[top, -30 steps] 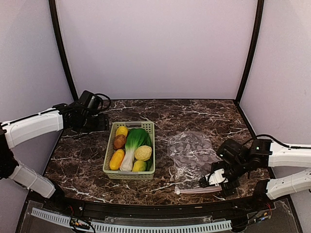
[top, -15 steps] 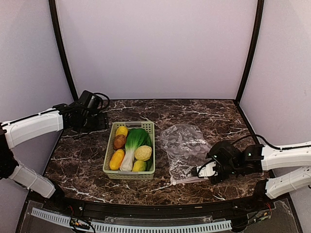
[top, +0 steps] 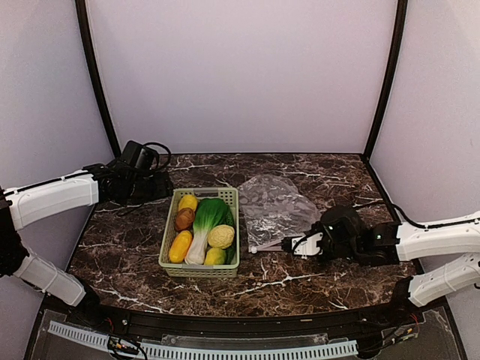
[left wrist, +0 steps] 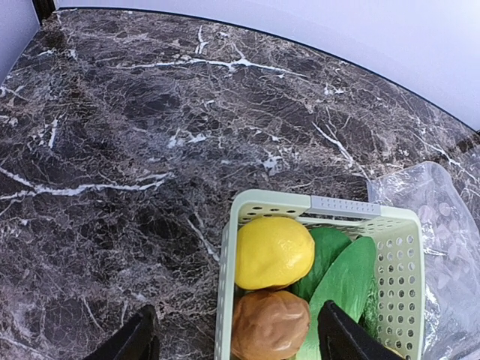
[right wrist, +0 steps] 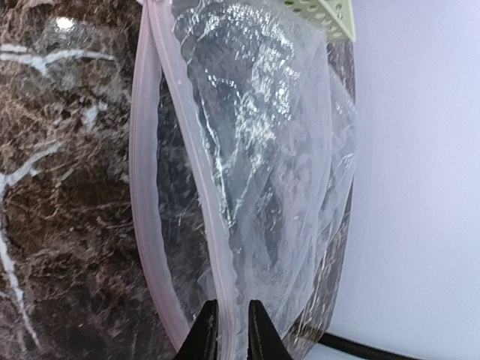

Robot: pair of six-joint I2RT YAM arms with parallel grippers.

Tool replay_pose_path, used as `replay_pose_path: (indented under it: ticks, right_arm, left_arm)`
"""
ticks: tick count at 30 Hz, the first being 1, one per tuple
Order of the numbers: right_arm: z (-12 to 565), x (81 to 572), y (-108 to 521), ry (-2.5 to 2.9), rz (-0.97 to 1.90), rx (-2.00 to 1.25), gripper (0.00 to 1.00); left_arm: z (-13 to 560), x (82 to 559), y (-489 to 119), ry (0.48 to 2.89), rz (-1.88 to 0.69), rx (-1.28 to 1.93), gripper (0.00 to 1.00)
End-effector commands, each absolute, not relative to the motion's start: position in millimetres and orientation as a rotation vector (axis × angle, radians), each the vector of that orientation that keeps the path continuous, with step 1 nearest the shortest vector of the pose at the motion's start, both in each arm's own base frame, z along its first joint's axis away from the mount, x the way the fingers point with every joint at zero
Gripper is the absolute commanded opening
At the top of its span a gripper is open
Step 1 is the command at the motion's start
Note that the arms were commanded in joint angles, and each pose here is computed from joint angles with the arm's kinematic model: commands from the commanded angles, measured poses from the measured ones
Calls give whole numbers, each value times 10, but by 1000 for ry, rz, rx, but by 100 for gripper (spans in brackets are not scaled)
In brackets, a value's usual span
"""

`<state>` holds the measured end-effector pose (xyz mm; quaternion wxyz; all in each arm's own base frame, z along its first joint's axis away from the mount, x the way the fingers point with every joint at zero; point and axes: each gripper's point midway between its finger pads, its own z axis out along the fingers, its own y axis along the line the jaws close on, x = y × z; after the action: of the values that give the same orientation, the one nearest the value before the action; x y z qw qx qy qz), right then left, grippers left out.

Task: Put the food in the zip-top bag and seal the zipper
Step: Pick up the zipper food storage bag from the center of the board.

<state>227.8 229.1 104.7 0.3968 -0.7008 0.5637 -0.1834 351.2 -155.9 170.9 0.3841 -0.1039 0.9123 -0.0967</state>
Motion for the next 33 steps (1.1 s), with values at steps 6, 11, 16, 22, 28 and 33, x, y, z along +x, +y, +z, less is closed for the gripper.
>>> replay_pose_path:
  ticks: [6,11,16,22,28,33]
  right_arm:
    - [1996,3124,2421,1482,-412,-1446,0]
    - [2885,3975,1853,1639,-420,-1092,0]
    - [4094,4430,1027,1664,-327,-631,0]
    - [3362,4301,1301,1818,-161,-702,0]
    - [2526,3848,1889,1954,224,-851,0]
    - [2310,3614,2197,1982,454,-897,0]
  left_arm:
    - [2141,3647,-1982,2220,-466,-97,71]
    - [2461,3715,-2311,2132,-575,19,69]
    - [2675,3785,-2633,2070,-662,75,69]
    - [2739,3690,-3335,2007,-829,205,64]
    - [2789,3537,-4126,1941,-1031,260,67]
    - [2603,3587,-4570,1953,-1160,135,68]
